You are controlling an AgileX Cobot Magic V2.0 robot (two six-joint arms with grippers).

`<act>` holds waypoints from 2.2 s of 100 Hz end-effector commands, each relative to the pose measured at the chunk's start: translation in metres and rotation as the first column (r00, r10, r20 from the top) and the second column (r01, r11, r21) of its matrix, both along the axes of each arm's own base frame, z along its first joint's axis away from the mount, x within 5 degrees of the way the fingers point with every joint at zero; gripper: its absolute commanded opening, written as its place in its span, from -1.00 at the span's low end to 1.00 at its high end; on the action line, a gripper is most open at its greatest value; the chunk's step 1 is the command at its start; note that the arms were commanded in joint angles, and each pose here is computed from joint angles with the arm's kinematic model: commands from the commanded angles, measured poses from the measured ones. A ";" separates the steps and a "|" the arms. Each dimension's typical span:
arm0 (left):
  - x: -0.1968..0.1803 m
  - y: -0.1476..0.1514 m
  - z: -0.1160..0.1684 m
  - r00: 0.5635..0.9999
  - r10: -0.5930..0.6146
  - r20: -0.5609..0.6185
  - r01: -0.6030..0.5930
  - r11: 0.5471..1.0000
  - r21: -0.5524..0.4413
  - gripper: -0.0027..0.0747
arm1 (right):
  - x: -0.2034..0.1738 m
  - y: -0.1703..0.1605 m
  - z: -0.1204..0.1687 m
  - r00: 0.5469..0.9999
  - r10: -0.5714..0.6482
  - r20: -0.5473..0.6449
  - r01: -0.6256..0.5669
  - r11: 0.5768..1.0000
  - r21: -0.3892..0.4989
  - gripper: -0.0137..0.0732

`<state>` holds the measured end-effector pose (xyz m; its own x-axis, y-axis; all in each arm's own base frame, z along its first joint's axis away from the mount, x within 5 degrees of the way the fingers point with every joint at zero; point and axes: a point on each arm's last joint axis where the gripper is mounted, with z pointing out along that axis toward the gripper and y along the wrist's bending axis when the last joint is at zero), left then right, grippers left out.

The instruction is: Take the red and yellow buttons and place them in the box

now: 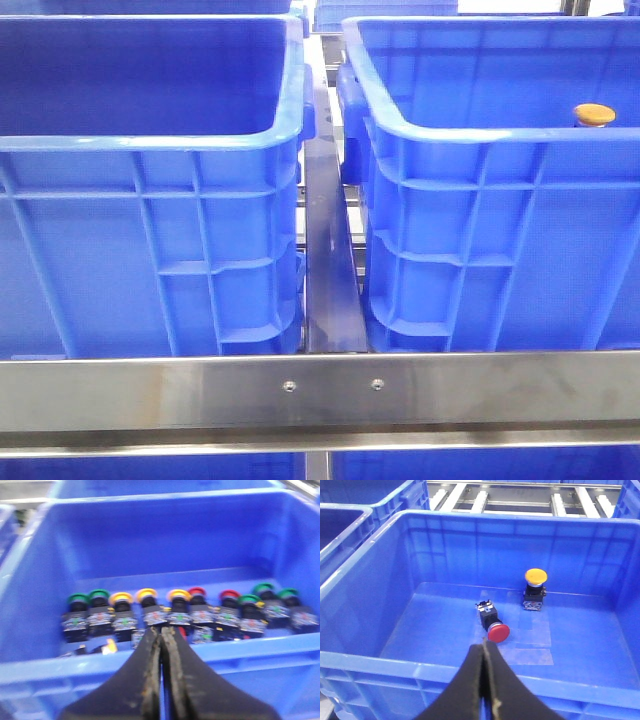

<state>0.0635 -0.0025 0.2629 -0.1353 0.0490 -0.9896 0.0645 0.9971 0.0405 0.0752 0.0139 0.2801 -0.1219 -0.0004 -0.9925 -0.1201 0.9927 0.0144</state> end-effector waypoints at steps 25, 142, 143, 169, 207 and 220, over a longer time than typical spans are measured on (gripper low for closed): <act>-0.006 0.003 -0.031 0.979 0.082 0.188 -0.065 0.993 -0.093 -0.98 | 0.001 -0.003 0.011 0.998 -0.038 0.048 0.037 0.999 0.016 -0.83; -0.008 0.006 -0.067 0.973 0.138 0.186 -0.119 0.987 -0.107 -0.98 | 0.001 -0.003 0.010 0.999 -0.034 0.041 0.033 0.999 0.016 -0.83; -0.008 0.006 -0.067 0.973 0.138 0.186 -0.119 0.987 -0.107 -0.98 | 0.001 -0.003 0.010 0.999 -0.034 0.041 0.033 0.999 0.016 -0.83; -0.008 0.006 -0.067 0.973 0.138 0.186 -0.119 0.987 -0.107 -0.98 | 0.000 0.003 0.010 0.998 0.049 0.041 -0.050 0.999 0.016 -0.83; -0.008 0.006 -0.067 0.973 0.138 0.186 -0.119 0.987 -0.107 -0.98 | 0.001 -0.003 0.022 0.985 -0.010 0.173 0.004 0.999 0.032 -0.83; -0.008 0.006 -0.067 0.973 0.138 0.186 -0.119 0.987 -0.107 -0.98 | 0.000 -0.006 0.025 0.978 -0.025 0.209 0.031 0.999 -0.025 -0.83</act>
